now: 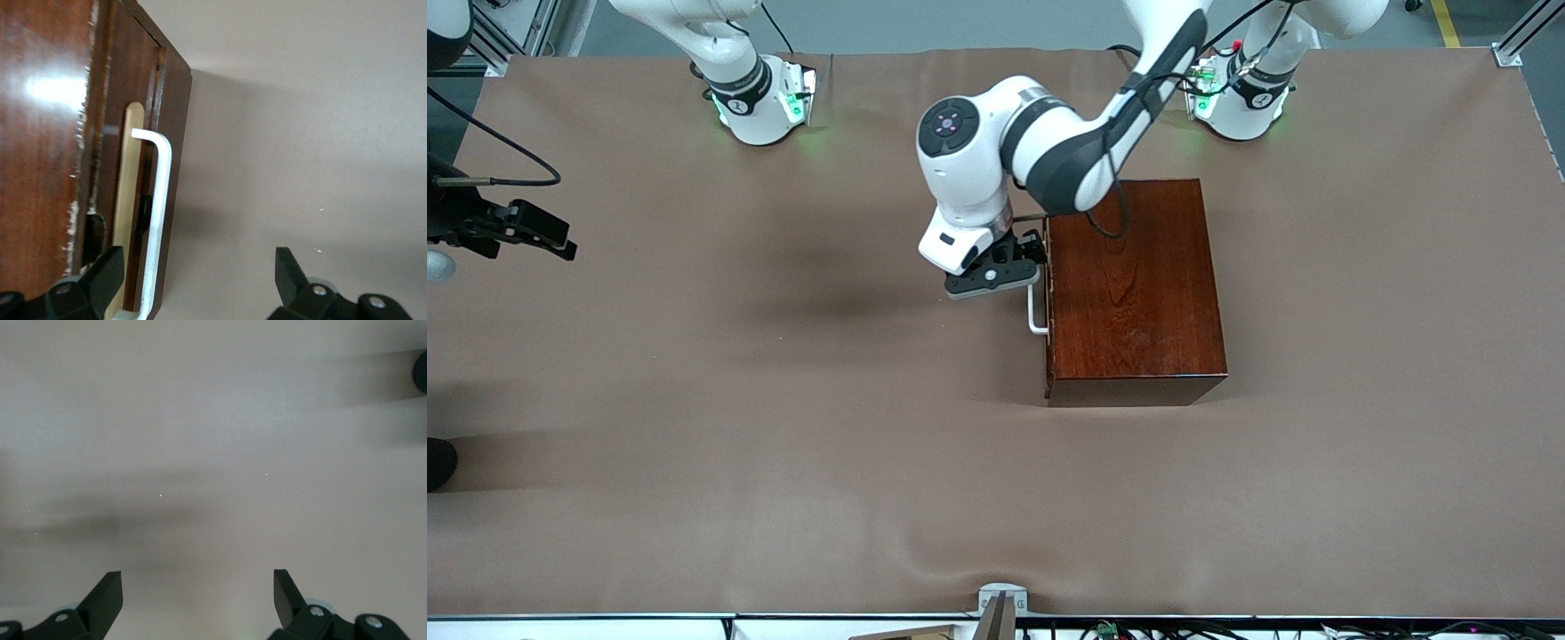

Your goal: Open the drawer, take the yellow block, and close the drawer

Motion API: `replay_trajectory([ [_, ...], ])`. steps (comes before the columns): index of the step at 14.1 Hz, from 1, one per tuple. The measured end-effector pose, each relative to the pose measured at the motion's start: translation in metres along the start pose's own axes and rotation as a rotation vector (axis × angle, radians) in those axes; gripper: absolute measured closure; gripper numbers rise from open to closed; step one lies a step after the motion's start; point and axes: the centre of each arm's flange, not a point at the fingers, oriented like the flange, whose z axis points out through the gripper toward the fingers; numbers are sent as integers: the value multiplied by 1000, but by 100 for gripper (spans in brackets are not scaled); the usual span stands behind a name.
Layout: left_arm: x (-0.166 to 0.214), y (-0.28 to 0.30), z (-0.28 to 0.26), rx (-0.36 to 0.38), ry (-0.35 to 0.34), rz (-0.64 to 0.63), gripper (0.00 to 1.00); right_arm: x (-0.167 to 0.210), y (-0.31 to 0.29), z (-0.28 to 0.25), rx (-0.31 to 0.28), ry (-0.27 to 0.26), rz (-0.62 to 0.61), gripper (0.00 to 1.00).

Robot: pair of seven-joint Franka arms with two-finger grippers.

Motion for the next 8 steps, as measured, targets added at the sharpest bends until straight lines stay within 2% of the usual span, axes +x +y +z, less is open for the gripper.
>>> replay_trajectory([
  [3, -10, 9, 17, 26, 3, 24, 0, 0, 0, 0, 0, 0, 0, 0],
  [8, -2, 5, 22, 37, 8, 11, 0, 0, 0, 0, 0, -1, 0, 0],
])
